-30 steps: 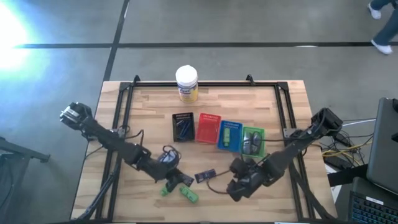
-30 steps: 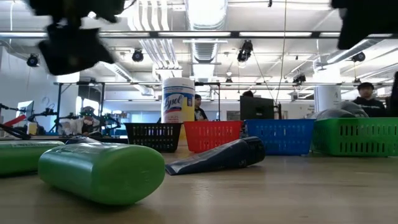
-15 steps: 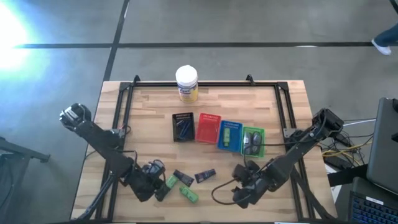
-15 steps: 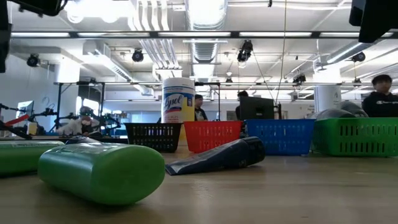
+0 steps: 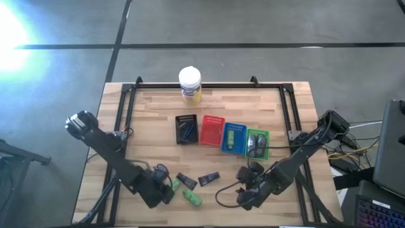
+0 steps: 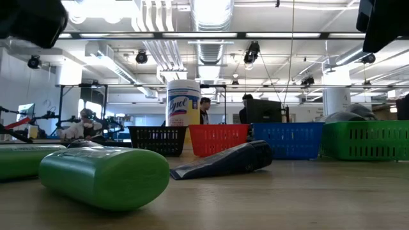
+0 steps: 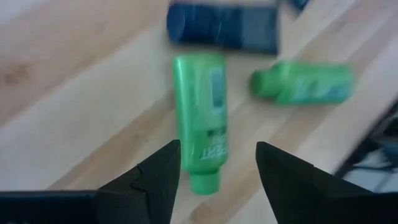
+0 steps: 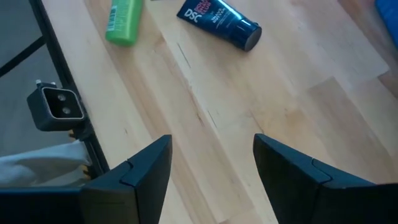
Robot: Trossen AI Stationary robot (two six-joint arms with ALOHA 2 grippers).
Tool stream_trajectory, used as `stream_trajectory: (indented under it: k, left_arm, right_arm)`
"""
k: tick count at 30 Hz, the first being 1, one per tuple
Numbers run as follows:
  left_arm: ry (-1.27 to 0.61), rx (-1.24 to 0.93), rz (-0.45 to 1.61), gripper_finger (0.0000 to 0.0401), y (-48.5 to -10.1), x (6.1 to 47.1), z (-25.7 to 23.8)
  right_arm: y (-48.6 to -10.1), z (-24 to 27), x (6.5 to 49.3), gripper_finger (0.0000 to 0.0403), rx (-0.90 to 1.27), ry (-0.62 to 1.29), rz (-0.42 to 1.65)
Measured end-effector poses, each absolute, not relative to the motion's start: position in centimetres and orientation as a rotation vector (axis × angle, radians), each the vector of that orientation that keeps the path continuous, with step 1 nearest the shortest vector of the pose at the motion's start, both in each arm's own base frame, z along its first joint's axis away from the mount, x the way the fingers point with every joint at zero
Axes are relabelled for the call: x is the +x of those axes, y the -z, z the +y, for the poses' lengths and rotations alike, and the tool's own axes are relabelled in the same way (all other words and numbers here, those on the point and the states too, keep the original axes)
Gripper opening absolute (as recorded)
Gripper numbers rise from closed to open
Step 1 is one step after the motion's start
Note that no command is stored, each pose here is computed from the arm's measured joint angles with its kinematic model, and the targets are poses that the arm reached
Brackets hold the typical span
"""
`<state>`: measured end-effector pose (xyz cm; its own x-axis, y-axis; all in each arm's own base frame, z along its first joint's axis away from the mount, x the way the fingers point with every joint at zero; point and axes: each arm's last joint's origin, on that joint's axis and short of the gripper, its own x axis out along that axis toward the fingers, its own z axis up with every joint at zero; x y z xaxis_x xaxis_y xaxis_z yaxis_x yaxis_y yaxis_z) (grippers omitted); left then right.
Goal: Pick & Place Travel size toiletries
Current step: Put the green shampoo into the blue bin
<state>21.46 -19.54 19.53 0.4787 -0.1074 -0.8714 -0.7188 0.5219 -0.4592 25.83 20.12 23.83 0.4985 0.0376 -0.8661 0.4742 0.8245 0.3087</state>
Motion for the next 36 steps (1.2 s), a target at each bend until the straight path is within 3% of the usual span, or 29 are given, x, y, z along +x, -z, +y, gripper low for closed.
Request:
stream_trajectory:
  k: [14,36]
  left_arm:
    - [-0.602,-0.776,1.179,0.0206,-16.7,26.0,-23.8]
    - [-0.653,-0.780,1.156,0.0208,-16.2,27.9,-22.1]
  right_arm:
    - [-23.7,20.1,25.8,0.0255,0.601,0.306,1.028]
    - [-23.7,20.1,25.7,0.0299,0.593,0.306,1.032]
